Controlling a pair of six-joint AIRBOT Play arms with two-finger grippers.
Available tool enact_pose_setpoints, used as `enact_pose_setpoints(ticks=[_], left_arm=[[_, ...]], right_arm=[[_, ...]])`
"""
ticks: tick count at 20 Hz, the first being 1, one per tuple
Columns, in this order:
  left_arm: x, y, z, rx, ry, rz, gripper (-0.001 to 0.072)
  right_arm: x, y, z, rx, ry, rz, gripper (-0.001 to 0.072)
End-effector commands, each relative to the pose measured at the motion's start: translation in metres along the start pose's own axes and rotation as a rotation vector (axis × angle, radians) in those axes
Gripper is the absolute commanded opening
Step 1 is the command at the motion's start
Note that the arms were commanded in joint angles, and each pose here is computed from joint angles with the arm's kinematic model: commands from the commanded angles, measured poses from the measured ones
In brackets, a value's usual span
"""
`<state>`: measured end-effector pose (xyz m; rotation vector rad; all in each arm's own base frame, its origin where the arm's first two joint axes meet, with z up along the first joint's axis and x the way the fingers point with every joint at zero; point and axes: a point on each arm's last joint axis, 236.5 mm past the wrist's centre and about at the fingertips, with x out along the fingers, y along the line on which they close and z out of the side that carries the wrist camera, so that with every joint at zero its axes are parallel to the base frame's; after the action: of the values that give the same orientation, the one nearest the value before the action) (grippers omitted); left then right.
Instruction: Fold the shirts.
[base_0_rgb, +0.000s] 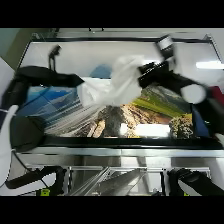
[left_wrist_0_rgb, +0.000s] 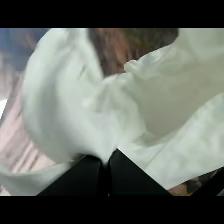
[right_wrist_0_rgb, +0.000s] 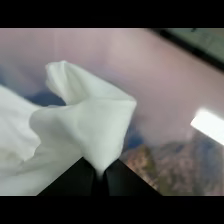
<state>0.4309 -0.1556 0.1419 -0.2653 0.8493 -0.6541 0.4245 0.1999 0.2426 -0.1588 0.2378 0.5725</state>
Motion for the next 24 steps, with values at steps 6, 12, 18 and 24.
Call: enact_pose_setpoints(ticks=[6, 12, 18, 24], left_arm=[[-0.273, -0.148, 0.067, 0.224, -0.535, 0.128, 0.0011], [-0.297, -0.146, 0.063, 0.226, -0.610, 0.200, 0.0011], [-0.103, -0.007, 0.048, 0.002, -0.269, 0.107, 0.0011], [0.056, 0.122, -0.010, -0.180, 0.043, 0.095, 0.0012]], right_arm=[[-0.245, 0.001, 0.142, -0.040, -0.488, -0.182, 0.0025], [-0.193, 0.002, 0.103, -0.022, -0.297, -0.107, 0.0025], [-0.026, -0.039, -0.041, 0.085, 0.136, -0.055, 0.0025], [0.105, -0.087, -0.205, 0.298, 0.328, -0.156, 0.0026]])
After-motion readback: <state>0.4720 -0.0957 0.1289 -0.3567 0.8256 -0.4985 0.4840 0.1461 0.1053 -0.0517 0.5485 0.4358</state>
